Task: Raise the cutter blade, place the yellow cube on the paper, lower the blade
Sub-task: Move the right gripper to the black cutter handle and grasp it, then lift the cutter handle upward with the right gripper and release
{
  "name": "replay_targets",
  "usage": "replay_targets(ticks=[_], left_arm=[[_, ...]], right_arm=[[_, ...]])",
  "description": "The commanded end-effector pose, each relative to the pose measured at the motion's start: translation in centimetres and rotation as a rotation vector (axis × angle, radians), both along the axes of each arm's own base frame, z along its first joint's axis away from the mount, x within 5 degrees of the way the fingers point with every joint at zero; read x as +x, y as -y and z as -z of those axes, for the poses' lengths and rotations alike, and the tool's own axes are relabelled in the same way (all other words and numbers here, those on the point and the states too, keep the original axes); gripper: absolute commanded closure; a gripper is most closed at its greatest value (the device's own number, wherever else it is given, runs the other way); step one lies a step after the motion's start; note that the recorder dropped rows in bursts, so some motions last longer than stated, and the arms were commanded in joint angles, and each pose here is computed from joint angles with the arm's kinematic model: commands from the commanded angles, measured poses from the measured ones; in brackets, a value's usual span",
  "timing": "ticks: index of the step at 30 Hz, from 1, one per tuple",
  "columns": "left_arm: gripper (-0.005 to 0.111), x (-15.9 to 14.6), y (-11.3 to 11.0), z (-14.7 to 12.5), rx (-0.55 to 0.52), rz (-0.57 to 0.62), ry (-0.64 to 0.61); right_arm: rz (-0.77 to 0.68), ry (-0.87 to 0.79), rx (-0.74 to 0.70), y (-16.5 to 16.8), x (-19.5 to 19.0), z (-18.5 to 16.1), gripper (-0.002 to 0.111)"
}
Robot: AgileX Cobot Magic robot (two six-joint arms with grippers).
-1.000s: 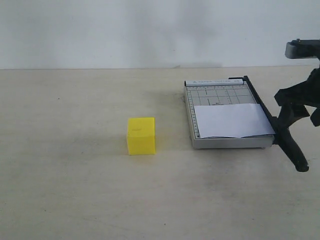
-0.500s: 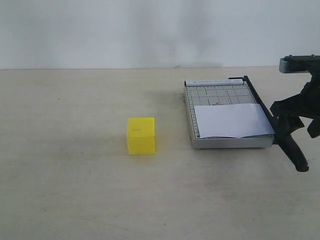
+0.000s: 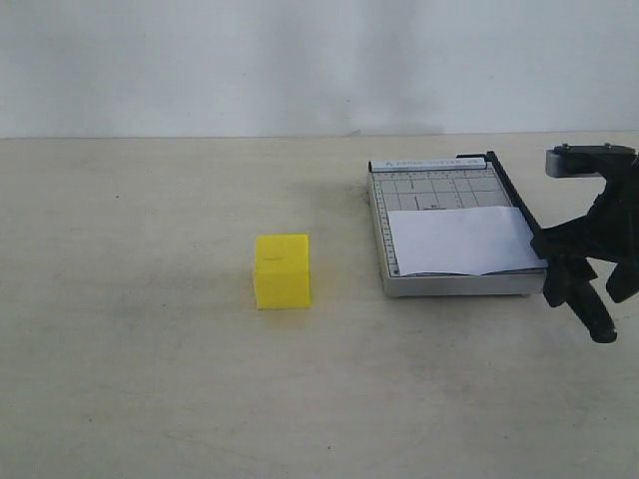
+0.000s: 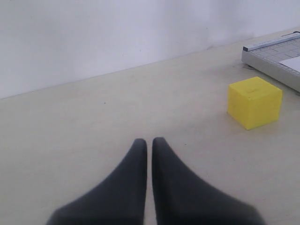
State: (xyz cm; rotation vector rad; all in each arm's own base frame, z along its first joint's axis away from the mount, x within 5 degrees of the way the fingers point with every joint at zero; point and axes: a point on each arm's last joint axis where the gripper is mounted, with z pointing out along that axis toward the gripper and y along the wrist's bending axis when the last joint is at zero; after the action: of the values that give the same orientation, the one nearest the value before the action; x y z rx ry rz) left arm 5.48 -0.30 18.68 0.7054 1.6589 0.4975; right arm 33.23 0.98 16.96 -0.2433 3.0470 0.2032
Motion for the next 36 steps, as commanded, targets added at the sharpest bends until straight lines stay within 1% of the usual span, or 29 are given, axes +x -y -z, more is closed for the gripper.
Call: replay_targets(ticks=[1,7,11,13,14,17,19,20,22,27,36], left_arm=[[0.102,0.0,0.0,-0.1,0.003,-0.002,0.008],[0.102,0.0,0.0,-0.1,0.003,-0.002,0.008],[0.102,0.0,0.0,-0.1,0.003,-0.002,0.008],[0.102,0.0,0.0,-0.1,0.003,-0.002,0.008],[0.102,0.0,0.0,-0.1,0.003,-0.002,0.008],[0.102,0.0,0.0,-0.1,0.003,-0.002,0.008],[0.102,0.0,0.0,-0.1,0.003,-0.002,0.008],[0.102,0.0,0.0,-0.1,0.003,-0.002,0.008],[0.102,0.0,0.0,-0.1,0.003,-0.002,0.008],[0.102,0.0,0.0,-0.1,0.003,-0.002,0.008],[0.102,0.0,0.0,-0.1,0.003,-0.002,0.008]], right_arm=[[-0.007,-0.011,-0.006,0.0,0.3,0.8,0.039],[-0.009,-0.041,-0.006,0.0,0.4,1.9,0.039],[-0.008,-0.038,-0.007,0.0,0.5,2.0,0.04],[-0.011,-0.04,-0.007,0.0,0.5,2.0,0.046],[-0.011,-0.043,-0.006,0.0,0.5,2.0,0.051],[-0.016,-0.053,-0.005,0.0,0.4,2.0,0.078],[-0.021,-0.06,-0.004,0.0,0.3,2.0,0.1],[-0.022,-0.062,-0.004,0.0,0.3,2.0,0.108],[-0.022,-0.062,-0.004,0.0,0.2,1.9,0.107],[-0.019,-0.036,-0.001,-0.1,0.2,1.1,0.107],[-0.016,0.14,-0.013,0.0,-0.3,-3.5,0.107]])
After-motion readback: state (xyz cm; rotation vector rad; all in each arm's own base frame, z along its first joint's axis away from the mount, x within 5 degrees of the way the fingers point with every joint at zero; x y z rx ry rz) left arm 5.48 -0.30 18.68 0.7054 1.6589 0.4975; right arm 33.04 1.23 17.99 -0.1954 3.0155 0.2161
